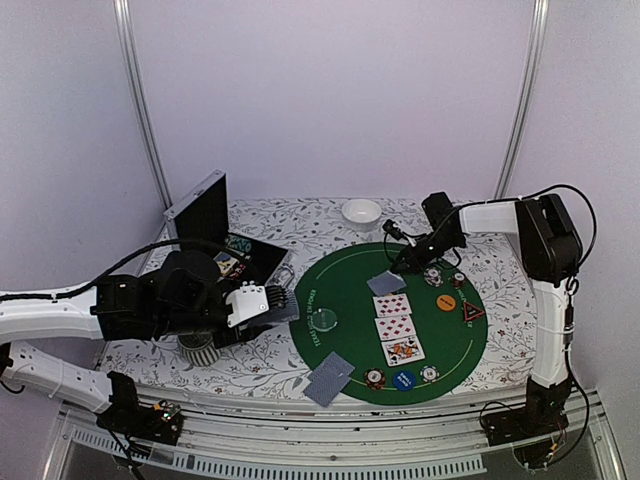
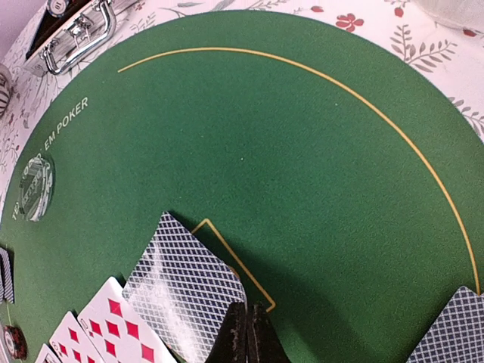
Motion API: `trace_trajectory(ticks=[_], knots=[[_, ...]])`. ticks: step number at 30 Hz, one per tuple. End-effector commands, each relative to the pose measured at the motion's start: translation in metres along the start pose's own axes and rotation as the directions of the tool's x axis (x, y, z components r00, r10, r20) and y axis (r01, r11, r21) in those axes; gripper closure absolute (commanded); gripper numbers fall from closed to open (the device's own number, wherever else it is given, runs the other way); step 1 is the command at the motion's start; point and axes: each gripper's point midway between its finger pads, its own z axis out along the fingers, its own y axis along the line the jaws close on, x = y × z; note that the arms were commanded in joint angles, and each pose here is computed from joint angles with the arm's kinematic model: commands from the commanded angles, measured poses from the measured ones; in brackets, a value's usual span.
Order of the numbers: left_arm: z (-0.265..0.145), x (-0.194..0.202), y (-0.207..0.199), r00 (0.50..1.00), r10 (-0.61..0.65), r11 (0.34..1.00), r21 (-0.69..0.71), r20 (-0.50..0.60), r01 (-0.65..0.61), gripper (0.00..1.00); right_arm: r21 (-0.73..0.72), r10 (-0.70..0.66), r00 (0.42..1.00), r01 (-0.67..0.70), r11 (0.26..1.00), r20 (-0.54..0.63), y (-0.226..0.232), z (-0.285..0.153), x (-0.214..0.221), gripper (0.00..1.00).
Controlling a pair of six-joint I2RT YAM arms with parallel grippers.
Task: Distribute texas hold em gaming equipment
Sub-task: Distribute the poker card in the community card area.
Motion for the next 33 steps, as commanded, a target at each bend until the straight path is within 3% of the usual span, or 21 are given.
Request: trace_trajectory(ticks=[1,10,21,26,33], knots=[[-0.006,-0.009,0.008,0.999,-0.004,1.000,-0.024,0.035,0.005,0.47,0.029,-0.013,0.999,0.012,1.000,0.044,0.005,-0.016,-0.015,0.98],[-0.006,-0.009,0.008,0.999,-0.005,1.000,-0.025,0.035,0.006,0.47,0.018,0.073,0.989,-0.076,0.997,0.132,0.011,-0.019,-0.018,0.98],[-0.006,-0.009,0.008,0.999,-0.003,1.000,-0.025,0.035,0.004,0.47,0.029,0.074,0.991,-0.077,0.997,0.110,0.010,-0.015,-0.008,0.95],[-0.005,-0.010,0.008,0.999,-0.003,1.000,-0.026,0.034,0.004,0.47,0.062,0.073,0.992,-0.079,0.995,0.101,0.007,-0.019,-0.007,0.69],[-0.005,-0.010,0.008,0.999,-0.003,1.000,-0.023,0.035,0.004,0.47,0.130,0.052,0.991,-0.068,0.989,0.122,0.009,-0.043,-0.020,0.44]])
